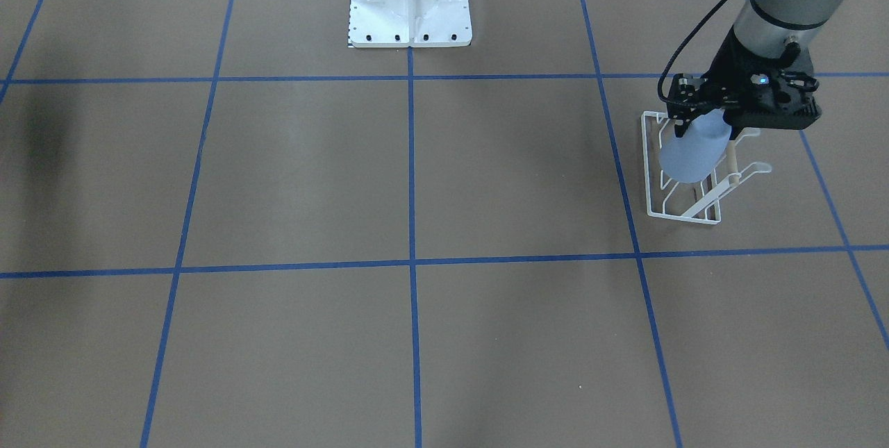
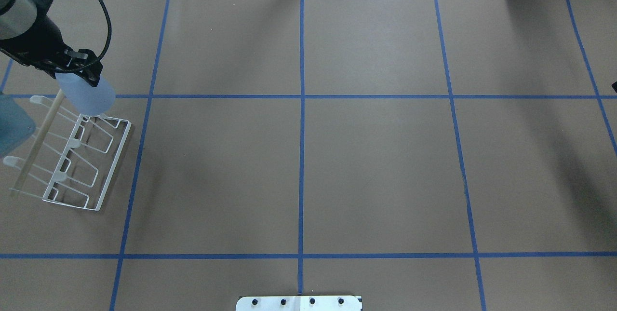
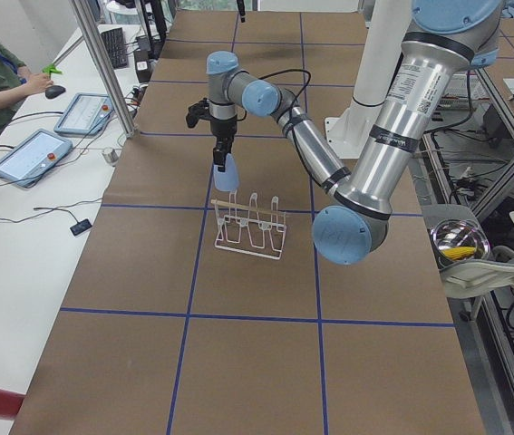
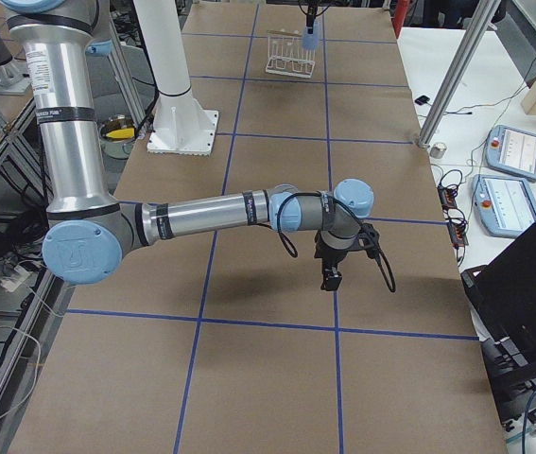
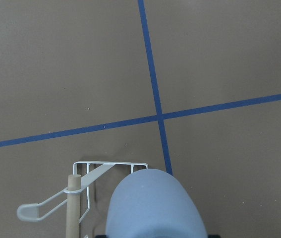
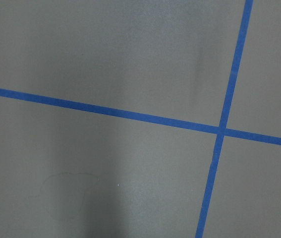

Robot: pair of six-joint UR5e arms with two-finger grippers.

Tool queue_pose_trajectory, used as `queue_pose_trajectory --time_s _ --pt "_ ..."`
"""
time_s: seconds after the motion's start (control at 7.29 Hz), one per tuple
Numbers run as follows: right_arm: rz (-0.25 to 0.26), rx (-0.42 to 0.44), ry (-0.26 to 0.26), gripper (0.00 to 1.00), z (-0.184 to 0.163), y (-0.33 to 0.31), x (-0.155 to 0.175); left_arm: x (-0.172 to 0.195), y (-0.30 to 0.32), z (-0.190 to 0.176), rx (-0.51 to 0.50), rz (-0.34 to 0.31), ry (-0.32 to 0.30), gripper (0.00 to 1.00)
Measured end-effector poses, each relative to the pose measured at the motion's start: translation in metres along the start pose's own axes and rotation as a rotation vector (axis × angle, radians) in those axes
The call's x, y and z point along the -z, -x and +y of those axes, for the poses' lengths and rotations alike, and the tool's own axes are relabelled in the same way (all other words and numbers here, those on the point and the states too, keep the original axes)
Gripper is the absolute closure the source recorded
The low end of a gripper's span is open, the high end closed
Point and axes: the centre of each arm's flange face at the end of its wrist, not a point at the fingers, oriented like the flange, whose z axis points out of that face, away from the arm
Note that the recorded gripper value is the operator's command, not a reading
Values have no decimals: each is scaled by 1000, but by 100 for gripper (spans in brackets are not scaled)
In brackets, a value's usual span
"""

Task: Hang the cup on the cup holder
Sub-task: 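Carry the cup with the left gripper over the rack onto a wooden peg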

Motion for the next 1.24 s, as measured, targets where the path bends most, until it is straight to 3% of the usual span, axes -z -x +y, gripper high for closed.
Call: queue_pose_trajectory --time_s 0.69,1.1,1.24 --pt "2 -3 4 0 -1 -2 -3 -32 10 -8 -19 -23 58 100" --pt "4 -1 2 0 -1 -1 -2 -52 11 -10 -16 5 117 100" --pt "6 -1 2 0 -1 -1 -2 -56 11 -10 -14 10 129 81"
